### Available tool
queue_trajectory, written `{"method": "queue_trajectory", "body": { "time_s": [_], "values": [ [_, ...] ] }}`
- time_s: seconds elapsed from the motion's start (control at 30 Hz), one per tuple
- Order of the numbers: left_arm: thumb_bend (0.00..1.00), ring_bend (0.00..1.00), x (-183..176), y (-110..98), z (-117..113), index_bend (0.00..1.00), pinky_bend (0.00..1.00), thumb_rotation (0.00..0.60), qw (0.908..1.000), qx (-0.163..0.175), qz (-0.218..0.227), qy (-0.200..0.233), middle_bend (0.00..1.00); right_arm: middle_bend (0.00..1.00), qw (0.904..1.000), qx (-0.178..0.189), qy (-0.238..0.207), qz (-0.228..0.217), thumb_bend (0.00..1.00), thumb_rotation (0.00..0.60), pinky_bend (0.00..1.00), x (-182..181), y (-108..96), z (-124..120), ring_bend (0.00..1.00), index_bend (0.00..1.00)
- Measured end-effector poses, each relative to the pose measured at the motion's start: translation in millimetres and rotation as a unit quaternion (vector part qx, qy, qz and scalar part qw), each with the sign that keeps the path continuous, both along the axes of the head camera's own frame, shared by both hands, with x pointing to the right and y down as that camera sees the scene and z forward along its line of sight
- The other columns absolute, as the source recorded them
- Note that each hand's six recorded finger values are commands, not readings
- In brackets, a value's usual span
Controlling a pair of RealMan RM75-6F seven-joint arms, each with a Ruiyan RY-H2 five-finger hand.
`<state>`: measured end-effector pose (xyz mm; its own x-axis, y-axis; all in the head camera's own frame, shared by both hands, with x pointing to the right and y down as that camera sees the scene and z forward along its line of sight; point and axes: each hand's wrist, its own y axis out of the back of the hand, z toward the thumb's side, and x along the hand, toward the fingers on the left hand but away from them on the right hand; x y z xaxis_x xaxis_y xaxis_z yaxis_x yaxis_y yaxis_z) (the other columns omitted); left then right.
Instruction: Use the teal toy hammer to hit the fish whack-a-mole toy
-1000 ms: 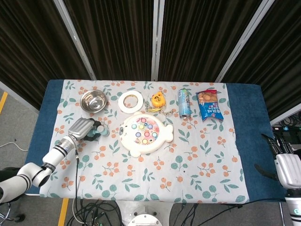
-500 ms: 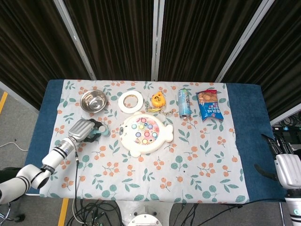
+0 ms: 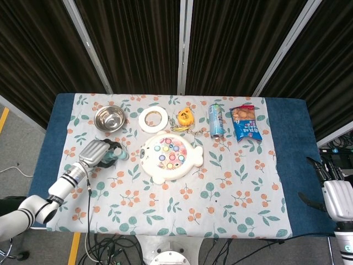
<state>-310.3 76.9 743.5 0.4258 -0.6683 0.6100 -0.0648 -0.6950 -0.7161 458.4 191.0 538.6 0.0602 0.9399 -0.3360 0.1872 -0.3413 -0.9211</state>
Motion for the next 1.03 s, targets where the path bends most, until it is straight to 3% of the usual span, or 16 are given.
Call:
{"method": "queue_trajectory", "body": {
  "time_s": [0.13,0.3,0.37,0.43,0.53,0.6,0.77,0.87,1.03],
  "values": [
    [0.30,0.25,-2.0,-3.6,-12.0,0.27,0.42,0.600,0.9997,0.016,-0.012,0.017,0.36,0.20,1.0000,0.002,0.001,0.000,0.07,0.600,0.10,0.4,0.0,-1.1,0.03,0.11],
    [0.28,0.25,-11.1,-13.1,-42.8,0.27,0.40,0.600,0.9958,0.059,-0.042,0.055,0.36,0.20,1.0000,0.003,0.003,0.002,0.07,0.600,0.10,1.9,-0.9,-2.7,0.03,0.11],
    [0.27,0.24,-23.2,-19.1,-60.8,0.27,0.36,0.600,0.9915,0.088,-0.067,0.068,0.36,0.20,1.0000,0.004,0.004,0.002,0.07,0.600,0.10,2.5,-1.6,-3.1,0.03,0.11],
    [0.27,0.17,-41.2,-23.1,-77.1,0.27,0.25,0.600,0.9861,0.116,-0.097,0.070,0.33,0.20,1.0000,0.003,0.005,0.002,0.07,0.600,0.10,3.3,-2.3,-3.2,0.03,0.11],
    [0.27,0.09,-76.6,-19.8,-95.5,0.26,0.12,0.600,0.9774,0.153,-0.139,0.043,0.27,0.18,0.9999,0.002,0.010,0.001,0.08,0.600,0.09,5.2,-3.4,-3.0,0.01,0.09],
    [0.27,0.08,-92.4,-14.1,-105.2,0.25,0.10,0.600,0.9731,0.175,-0.148,0.016,0.24,0.16,0.9999,-0.002,0.014,0.000,0.08,0.600,0.06,6.3,-3.8,-2.3,0.00,0.07],
    [0.27,0.08,-135.3,26.7,-134.3,0.25,0.08,0.600,0.9562,0.221,-0.181,-0.066,0.24,0.13,0.9998,-0.003,0.017,-0.005,0.08,0.600,0.02,4.5,-9.4,0.3,0.00,0.06],
    [0.27,0.08,-149.8,59.7,-141.8,0.25,0.06,0.600,0.9527,0.207,-0.196,-0.106,0.24,0.13,0.9998,0.001,0.015,-0.009,0.08,0.600,0.01,1.8,-11.3,2.1,0.00,0.06],
    [0.27,0.08,-159.2,99.2,-156.9,0.25,0.06,0.600,0.9467,0.195,-0.221,-0.130,0.24,0.14,0.9998,0.002,0.014,-0.010,0.08,0.600,0.01,0.5,-11.6,2.0,0.00,0.06]
  ]
}}
